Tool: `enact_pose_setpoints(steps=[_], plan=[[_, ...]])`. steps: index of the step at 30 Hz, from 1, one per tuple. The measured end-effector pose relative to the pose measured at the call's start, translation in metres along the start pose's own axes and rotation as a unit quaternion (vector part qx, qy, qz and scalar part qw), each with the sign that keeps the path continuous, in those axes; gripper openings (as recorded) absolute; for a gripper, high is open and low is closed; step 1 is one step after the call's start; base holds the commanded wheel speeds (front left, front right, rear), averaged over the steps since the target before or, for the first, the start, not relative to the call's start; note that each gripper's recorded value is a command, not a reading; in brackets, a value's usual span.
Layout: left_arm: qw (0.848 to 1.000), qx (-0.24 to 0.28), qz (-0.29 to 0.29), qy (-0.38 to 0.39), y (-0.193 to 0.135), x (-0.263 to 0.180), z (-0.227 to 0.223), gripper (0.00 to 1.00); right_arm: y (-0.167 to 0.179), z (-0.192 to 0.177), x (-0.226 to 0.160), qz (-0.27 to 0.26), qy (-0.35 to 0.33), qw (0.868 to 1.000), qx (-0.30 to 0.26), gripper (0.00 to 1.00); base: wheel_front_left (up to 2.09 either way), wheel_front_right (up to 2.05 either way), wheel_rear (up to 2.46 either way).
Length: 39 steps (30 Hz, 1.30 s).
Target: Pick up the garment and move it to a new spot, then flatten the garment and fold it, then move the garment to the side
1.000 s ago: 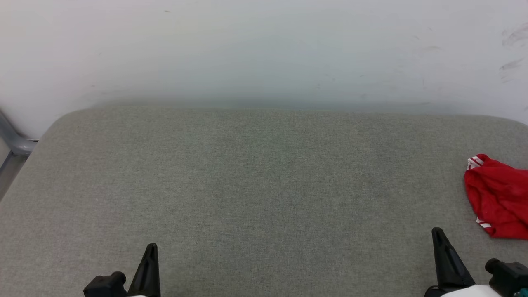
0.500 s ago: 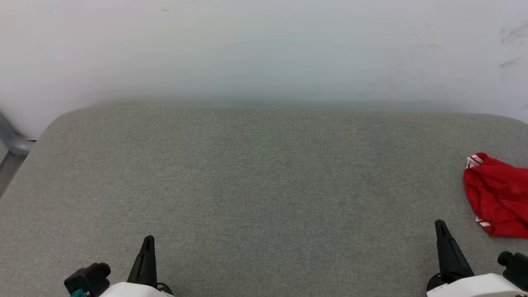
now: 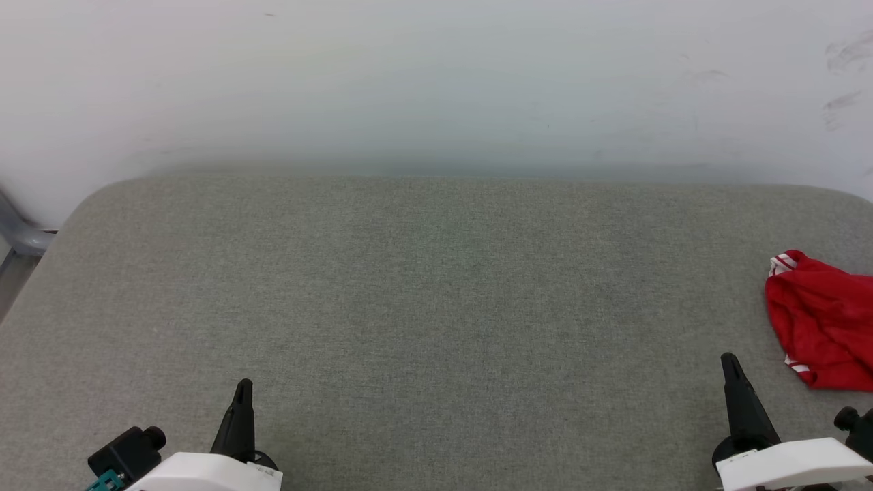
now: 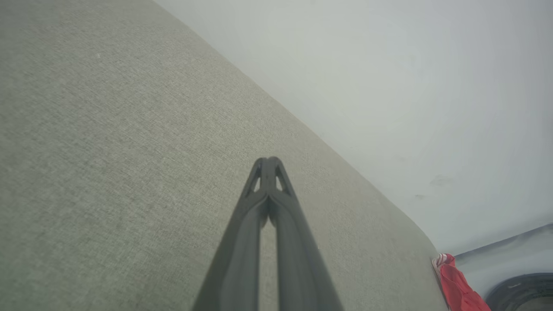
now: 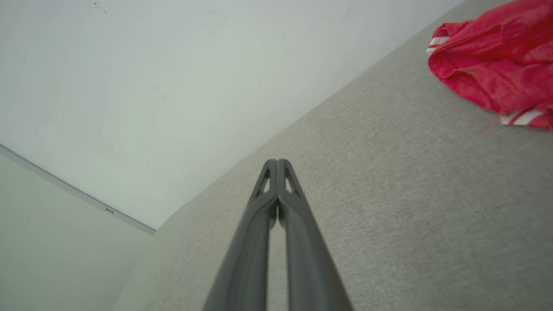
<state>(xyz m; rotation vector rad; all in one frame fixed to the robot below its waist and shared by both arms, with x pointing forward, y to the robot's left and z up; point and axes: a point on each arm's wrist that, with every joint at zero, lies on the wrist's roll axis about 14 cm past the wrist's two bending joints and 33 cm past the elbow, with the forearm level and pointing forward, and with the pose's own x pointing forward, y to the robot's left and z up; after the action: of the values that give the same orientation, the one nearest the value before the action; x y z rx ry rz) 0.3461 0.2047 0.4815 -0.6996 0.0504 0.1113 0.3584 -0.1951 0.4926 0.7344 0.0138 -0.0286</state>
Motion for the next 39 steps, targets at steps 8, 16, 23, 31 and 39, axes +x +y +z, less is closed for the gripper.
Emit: enact_pose_setpoints(steps=[8,16,23,31,39], plan=[[0.998,-0.056,-0.002,0.005,-0.002,0.005,0.001,0.00,-0.001,0.001,0.003,-0.005,0.002,0.999,0.054,0.00,0.00,0.00,0.00],[0.993,-0.115,-0.004,0.010,-0.003,0.010,0.001,0.00,-0.001,0.003,0.008,-0.006,0.002,0.994,0.110,0.00,0.00,0.00,0.00],[0.989,-0.150,-0.003,0.013,-0.002,0.012,0.001,0.00,-0.002,0.002,0.009,-0.009,0.005,0.990,0.144,0.00,0.00,0.00,0.00],[0.978,-0.205,-0.009,0.017,-0.006,0.018,0.003,0.00,-0.001,0.004,0.013,-0.007,0.005,0.981,0.196,0.00,0.00,0.00,0.00],[0.969,-0.245,-0.015,0.019,-0.008,0.021,0.004,0.00,0.001,0.006,0.017,-0.004,0.005,0.972,0.235,0.00,0.00,0.00,0.00]])
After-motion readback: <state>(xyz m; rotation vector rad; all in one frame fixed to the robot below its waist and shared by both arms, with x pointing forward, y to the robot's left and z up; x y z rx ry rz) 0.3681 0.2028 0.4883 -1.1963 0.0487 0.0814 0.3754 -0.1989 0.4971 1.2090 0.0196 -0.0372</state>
